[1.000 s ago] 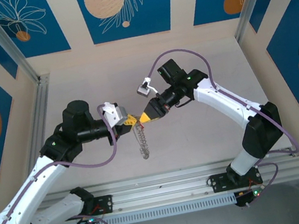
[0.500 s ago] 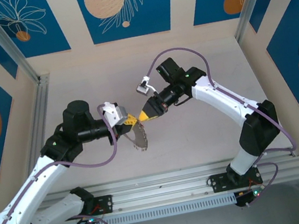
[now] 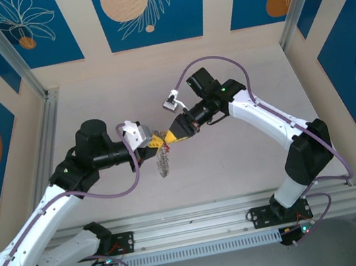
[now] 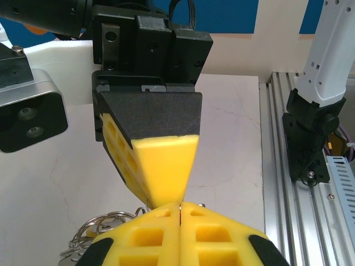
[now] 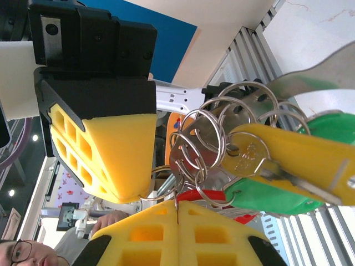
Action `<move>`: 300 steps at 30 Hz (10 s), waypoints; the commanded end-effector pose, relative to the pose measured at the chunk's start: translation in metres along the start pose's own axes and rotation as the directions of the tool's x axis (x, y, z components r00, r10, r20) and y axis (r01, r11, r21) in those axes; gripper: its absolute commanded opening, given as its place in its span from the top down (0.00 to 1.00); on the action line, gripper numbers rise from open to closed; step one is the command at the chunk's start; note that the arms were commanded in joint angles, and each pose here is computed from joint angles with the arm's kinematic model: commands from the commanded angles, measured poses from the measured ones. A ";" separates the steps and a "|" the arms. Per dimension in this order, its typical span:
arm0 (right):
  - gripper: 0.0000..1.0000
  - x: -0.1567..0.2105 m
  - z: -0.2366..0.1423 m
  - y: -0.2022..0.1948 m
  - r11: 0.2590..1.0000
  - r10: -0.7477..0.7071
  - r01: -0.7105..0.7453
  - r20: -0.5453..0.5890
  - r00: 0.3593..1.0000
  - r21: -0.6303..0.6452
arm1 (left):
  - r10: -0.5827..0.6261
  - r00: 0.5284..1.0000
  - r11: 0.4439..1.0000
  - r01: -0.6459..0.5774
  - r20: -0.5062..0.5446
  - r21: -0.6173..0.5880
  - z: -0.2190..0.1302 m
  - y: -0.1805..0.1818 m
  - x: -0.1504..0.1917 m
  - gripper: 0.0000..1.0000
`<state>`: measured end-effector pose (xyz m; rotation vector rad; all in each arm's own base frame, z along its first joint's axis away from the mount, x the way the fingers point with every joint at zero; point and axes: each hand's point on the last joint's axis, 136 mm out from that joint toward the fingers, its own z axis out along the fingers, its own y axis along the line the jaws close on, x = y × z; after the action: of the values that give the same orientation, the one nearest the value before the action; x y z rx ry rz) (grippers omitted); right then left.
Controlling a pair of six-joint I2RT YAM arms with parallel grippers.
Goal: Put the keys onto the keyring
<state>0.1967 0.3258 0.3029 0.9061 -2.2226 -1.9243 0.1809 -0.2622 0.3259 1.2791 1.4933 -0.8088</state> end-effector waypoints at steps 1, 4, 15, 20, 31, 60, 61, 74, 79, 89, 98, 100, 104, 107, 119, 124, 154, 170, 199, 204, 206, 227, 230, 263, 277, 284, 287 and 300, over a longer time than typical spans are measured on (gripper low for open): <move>1.00 -0.001 -0.003 -0.004 1.000 0.017 -0.017 0.009 1.000 0.000 | 0.039 0.995 0.999 -0.042 0.090 0.033 -0.008 -0.009 -0.023 1.00; 1.00 0.002 -0.003 -0.001 1.000 0.014 -0.014 0.009 1.000 -0.002 | 0.039 0.995 0.999 -0.042 0.094 0.031 -0.008 -0.008 -0.024 1.00; 0.86 0.004 -0.007 0.012 0.999 -0.033 0.033 0.023 0.999 -0.015 | 0.023 0.993 1.000 -0.025 0.113 0.018 -0.010 -0.004 -0.029 1.00; 0.79 0.008 -0.014 0.020 0.998 -0.065 0.064 0.051 0.997 0.019 | 0.017 0.990 1.000 -0.019 0.139 0.014 -0.013 -0.004 -0.038 1.00; 0.63 0.022 -0.040 0.059 0.927 -0.326 0.286 0.144 0.934 0.243 | -0.015 0.968 1.000 0.017 0.251 -0.004 -0.030 -0.004 -0.074 1.00; 0.60 -0.004 -0.026 0.154 0.509 -0.849 0.716 0.140 0.510 0.477 | -0.141 0.855 0.989 0.100 0.499 0.107 -0.067 -0.022 -0.142 1.00; 0.62 -0.005 -0.025 0.153 0.508 -0.850 0.719 0.140 0.508 0.474 | -0.142 0.856 0.989 0.099 0.496 0.112 -0.066 -0.022 -0.141 1.00; 0.81 0.004 -0.029 0.164 0.514 -0.856 0.773 0.154 0.494 0.373 | -0.166 0.852 0.979 0.083 0.497 0.185 -0.062 -0.030 -0.141 1.00; 0.82 0.009 -0.026 0.165 0.531 -0.846 0.781 0.157 0.509 0.330 | -0.166 0.850 0.980 0.088 0.499 0.176 -0.063 -0.029 -0.142 1.00; 0.87 0.009 -0.024 0.164 0.546 -0.837 0.780 0.167 0.521 0.306 | -0.168 0.850 0.980 0.089 0.499 0.177 -0.061 -0.027 -0.143 1.00; 0.93 0.001 -0.021 0.158 0.554 -0.831 0.770 0.166 0.531 0.316 | -0.172 0.850 0.977 0.083 0.497 0.195 -0.061 -0.030 -0.142 1.00; 0.93 0.002 -0.020 0.159 0.552 -0.833 0.778 0.163 0.528 0.300 | -0.172 0.850 0.977 0.084 0.497 0.194 -0.061 -0.029 -0.142 1.00; 0.93 0.003 -0.017 0.156 0.562 -0.826 0.778 0.155 0.541 0.281 | -0.174 0.846 0.976 0.081 0.504 0.200 -0.062 -0.030 -0.144 1.00; 0.93 0.005 -0.015 0.155 0.567 -0.823 0.781 0.153 0.546 0.261 | -0.176 0.846 0.976 0.083 0.503 0.200 -0.061 -0.030 -0.144 1.00; 0.96 -0.001 -0.014 0.155 0.555 -0.832 0.786 0.165 0.530 0.272 | -0.184 0.844 0.974 0.086 0.504 0.212 -0.060 -0.030 -0.144 1.00; 1.00 -0.001 -0.010 0.154 0.553 -0.833 0.793 0.160 0.529 0.255 | -0.186 0.841 0.973 0.085 0.509 0.214 -0.060 -0.030 -0.144 1.00; 1.00 0.007 -0.013 0.155 0.498 -0.867 0.822 0.136 0.480 0.275 | -0.185 0.849 0.976 0.100 0.494 0.194 -0.055 -0.025 -0.140 1.00; 0.69 0.003 -0.027 0.149 0.475 -0.878 0.801 0.136 0.459 0.364 | -0.183 0.858 0.974 0.090 0.479 0.210 -0.053 -0.028 -0.136 1.00; 1.00 0.001 -0.012 0.142 0.497 -0.867 0.822 0.136 0.479 0.278 | -0.191 0.854 0.971 0.091 0.484 0.221 -0.053 -0.028 -0.138 1.00; 1.00 0.005 -0.014 0.149 0.476 -0.880 0.835 0.141 0.454 0.276 | -0.195 0.862 0.972 0.107 0.467 0.209 -0.050 -0.026 -0.134 1.00; 1.00 0.006 -0.015 0.151 0.466 -0.885 0.839 0.140 0.445 0.282 | -0.193 0.868 0.975 0.117 0.457 0.189 -0.049 -0.023 -0.132 1.00; 1.00 0.010 -0.026 0.113 0.333 -0.833 0.801 -0.243 0.497 0.497 | -0.069 0.998 0.995 0.068 0.008 0.071 -0.056 -0.021 -0.100 0.50; 1.00 0.009 -0.022 0.110 0.301 -0.823 0.813 -0.294 0.486 0.499 | -0.066 0.997 0.993 0.069 -0.033 0.095 -0.054 -0.022 -0.097 0.50; 1.00 0.005 -0.001 0.129 0.300 -0.833 0.857 -0.323 0.449 0.418 | -0.095 0.992 0.979 0.108 -0.082 0.174 -0.026 -0.019 -0.076 0.74; 1.00 0.000 -0.004 0.133 0.287 -0.845 0.852 -0.304 0.441 0.437 | -0.102 0.992 0.969 0.116 -0.077 0.220 -0.023 -0.026 -0.076 1.00; 0.86 0.001 -0.006 0.132 0.322 -0.845 0.835 -0.262 0.466 0.447 | -0.098 0.995 0.974 0.101 -0.025 0.201 -0.025 -0.024 -0.081 1.00; 0.76 0.005 -0.008 0.130 0.347 -0.842 0.824 -0.238 0.484 0.449 | -0.087 0.996 0.977 0.084 0.011 0.197 -0.027 -0.025 -0.087 1.00; 0.74 0.038 -0.031 0.132 0.551 -0.793 0.743 -0.039 0.608 0.379 | -0.066 0.993 0.975 0.044 0.095 0.219 -0.034 -0.031 -0.102 1.00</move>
<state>0.1421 0.2850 0.4093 2.2854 -2.6861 -1.6525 0.1520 -0.2706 0.4088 1.3284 1.5029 -1.0404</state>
